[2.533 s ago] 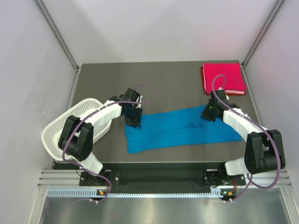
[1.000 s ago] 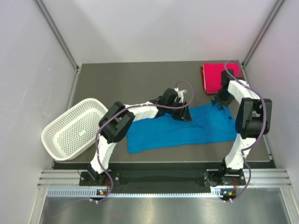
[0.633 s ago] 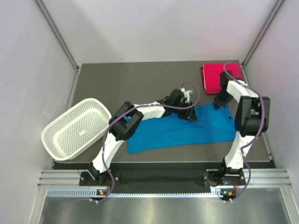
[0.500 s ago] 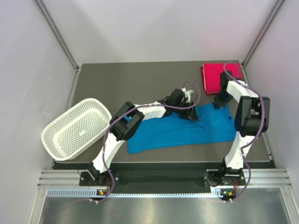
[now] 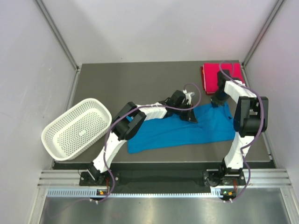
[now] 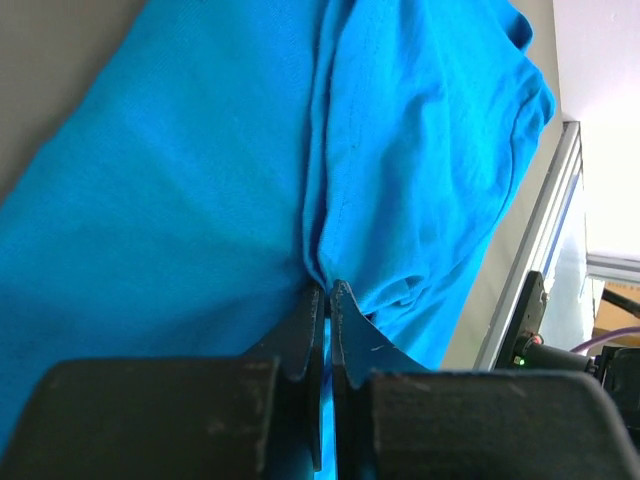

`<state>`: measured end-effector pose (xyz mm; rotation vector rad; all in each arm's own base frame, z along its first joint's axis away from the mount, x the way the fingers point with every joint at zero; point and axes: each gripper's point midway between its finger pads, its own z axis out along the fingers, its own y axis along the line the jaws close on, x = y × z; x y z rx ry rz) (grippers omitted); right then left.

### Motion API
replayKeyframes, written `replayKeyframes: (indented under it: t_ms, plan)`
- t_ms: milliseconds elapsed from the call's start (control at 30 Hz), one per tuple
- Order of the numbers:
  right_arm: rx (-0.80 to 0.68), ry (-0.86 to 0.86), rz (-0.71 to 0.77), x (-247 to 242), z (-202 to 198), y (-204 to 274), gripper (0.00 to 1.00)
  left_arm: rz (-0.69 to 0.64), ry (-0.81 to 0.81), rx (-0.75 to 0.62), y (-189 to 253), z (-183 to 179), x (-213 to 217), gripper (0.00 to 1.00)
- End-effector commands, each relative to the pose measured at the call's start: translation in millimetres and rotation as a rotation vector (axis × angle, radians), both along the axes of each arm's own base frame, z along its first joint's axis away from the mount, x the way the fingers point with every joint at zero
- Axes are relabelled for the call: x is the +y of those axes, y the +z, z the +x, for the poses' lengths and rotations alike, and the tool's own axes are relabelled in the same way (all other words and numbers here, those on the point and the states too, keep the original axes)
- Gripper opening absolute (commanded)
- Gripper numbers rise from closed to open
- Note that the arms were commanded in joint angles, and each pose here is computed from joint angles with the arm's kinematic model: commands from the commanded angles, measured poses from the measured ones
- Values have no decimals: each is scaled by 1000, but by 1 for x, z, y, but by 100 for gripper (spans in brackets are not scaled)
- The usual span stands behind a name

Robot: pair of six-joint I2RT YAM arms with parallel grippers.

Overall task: Fold and stack the t-shirts
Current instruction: Fold the tshirt

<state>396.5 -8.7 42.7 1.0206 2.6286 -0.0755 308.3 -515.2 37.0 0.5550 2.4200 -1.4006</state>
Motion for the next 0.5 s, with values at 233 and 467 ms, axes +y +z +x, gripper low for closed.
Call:
replayKeyframes:
  t_ms: [233,467]
  plan:
    - [-194,196,-26,24,33,32,0,-21,27,-60,21,3,-5,0]
    - [-184,235,-31,26,30,20,0,47,93,-90,15,9,4,0]
